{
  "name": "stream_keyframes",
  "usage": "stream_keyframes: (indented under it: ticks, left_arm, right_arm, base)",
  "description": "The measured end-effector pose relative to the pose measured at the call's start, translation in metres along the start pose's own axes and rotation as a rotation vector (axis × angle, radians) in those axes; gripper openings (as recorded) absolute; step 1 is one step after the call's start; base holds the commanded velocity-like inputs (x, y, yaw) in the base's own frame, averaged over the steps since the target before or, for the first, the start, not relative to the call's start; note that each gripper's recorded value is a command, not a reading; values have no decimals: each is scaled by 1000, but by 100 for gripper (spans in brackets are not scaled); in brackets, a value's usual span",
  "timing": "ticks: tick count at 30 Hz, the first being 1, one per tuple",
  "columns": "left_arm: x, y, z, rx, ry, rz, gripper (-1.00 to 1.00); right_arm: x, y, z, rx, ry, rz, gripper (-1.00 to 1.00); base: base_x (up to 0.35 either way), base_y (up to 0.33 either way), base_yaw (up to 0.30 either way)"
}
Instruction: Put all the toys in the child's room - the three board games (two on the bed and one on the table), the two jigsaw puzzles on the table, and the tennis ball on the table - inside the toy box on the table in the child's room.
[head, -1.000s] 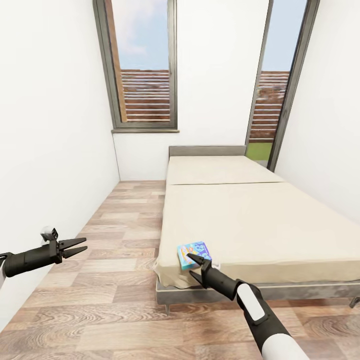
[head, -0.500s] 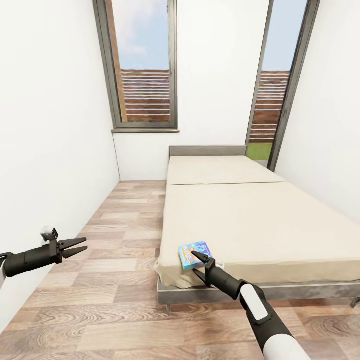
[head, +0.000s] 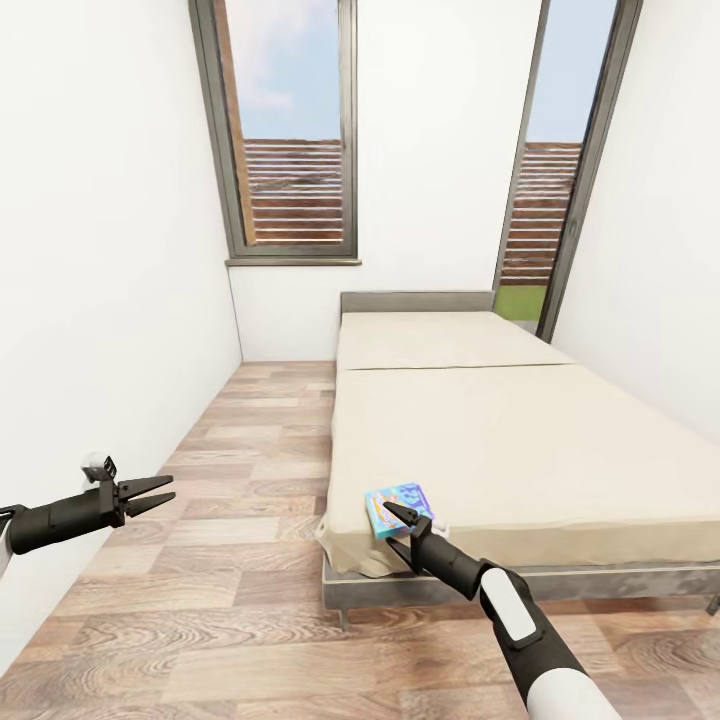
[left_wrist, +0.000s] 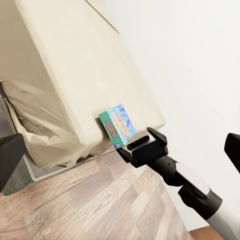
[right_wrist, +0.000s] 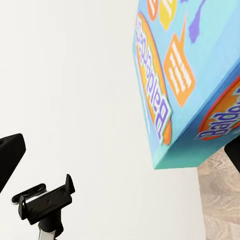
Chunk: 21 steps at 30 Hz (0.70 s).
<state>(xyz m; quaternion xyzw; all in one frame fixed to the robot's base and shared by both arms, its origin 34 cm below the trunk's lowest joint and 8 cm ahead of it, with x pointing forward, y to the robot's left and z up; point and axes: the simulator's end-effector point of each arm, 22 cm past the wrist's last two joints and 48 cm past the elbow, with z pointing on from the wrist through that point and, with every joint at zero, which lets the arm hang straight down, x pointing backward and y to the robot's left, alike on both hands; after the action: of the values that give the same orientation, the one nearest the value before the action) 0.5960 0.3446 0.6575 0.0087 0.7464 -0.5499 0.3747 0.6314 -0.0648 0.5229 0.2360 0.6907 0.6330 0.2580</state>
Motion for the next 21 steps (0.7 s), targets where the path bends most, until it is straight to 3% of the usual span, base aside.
stream_keyframes:
  ticks: [21]
  left_arm:
    - [0, 0, 0, 0, 0, 1, 100]
  right_arm:
    - [1, -1, 0, 3, 1, 1, 100]
  base:
    - [0, 16, 0]
